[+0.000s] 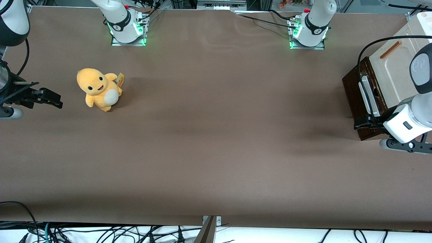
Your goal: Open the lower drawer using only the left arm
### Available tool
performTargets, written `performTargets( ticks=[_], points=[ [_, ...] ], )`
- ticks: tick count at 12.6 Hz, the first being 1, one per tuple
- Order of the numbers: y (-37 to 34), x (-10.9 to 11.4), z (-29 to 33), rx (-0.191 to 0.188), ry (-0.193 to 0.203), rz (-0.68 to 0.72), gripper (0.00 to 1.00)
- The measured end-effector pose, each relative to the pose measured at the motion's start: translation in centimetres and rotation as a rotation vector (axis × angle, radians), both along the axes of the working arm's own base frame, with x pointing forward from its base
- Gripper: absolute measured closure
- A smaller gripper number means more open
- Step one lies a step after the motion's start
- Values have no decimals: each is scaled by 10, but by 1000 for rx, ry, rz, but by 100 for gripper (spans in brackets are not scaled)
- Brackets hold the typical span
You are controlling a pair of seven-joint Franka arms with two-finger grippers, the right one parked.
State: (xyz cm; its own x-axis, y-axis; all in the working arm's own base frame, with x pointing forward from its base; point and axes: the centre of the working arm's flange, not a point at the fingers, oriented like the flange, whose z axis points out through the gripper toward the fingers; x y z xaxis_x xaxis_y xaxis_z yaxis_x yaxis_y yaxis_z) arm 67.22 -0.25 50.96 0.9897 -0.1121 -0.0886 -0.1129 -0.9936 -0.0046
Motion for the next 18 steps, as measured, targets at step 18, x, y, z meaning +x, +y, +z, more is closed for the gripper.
performTargets(
  ticks=[18],
  points=[
    [13,-9,-12,144,90,27,0]
  ],
)
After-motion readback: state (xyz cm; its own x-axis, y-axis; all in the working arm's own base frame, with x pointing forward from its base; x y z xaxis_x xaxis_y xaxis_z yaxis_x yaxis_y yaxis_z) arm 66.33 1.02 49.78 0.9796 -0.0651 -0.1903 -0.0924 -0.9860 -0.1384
